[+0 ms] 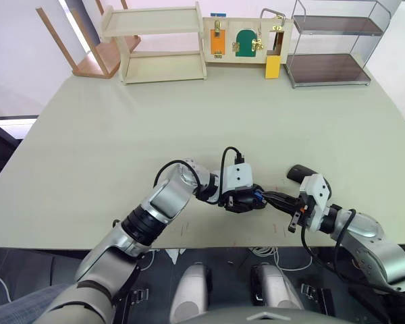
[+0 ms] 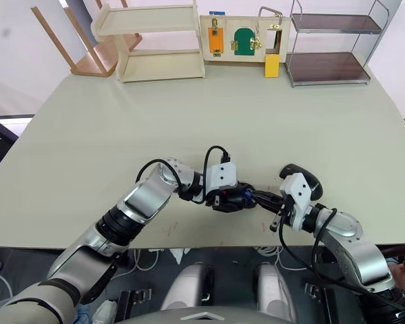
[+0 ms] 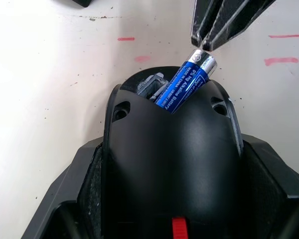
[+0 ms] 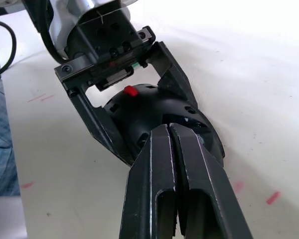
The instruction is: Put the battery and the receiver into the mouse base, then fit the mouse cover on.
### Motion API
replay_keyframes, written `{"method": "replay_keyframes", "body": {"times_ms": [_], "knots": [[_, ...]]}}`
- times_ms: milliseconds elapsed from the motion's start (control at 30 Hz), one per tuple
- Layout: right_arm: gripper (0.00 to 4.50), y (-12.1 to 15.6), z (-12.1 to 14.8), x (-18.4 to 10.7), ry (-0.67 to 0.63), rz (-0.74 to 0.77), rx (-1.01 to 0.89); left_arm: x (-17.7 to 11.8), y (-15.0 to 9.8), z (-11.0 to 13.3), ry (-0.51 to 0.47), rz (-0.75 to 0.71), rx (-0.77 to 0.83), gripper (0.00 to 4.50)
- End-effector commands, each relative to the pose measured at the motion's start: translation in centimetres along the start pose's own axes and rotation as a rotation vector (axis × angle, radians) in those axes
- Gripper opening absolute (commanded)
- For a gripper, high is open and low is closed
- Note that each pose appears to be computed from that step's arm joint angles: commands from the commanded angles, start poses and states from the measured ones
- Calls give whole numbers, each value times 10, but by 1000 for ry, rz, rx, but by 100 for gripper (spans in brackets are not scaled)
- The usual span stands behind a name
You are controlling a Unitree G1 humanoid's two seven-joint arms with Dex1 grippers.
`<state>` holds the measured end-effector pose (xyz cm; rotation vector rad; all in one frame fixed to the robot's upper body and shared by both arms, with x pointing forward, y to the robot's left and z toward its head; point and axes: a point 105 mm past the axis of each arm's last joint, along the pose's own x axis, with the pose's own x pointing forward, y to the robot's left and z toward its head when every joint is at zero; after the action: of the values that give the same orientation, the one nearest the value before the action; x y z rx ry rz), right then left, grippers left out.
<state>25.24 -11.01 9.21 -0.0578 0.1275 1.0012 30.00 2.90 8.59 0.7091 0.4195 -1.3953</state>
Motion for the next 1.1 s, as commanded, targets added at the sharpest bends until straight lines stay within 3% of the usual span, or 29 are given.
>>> {"method": "replay_keyframes", "body": {"times_ms": [33, 633, 1100], "knots": [[6, 1, 1, 1, -23, 15, -28, 4, 0, -18, 67, 0, -37, 292], [6, 1, -27, 15, -13, 25, 11, 2, -1, -19, 69, 3, -48, 292], [6, 1, -68, 15, 165, 73, 63, 3, 2, -18, 66, 13, -52, 292]]}}
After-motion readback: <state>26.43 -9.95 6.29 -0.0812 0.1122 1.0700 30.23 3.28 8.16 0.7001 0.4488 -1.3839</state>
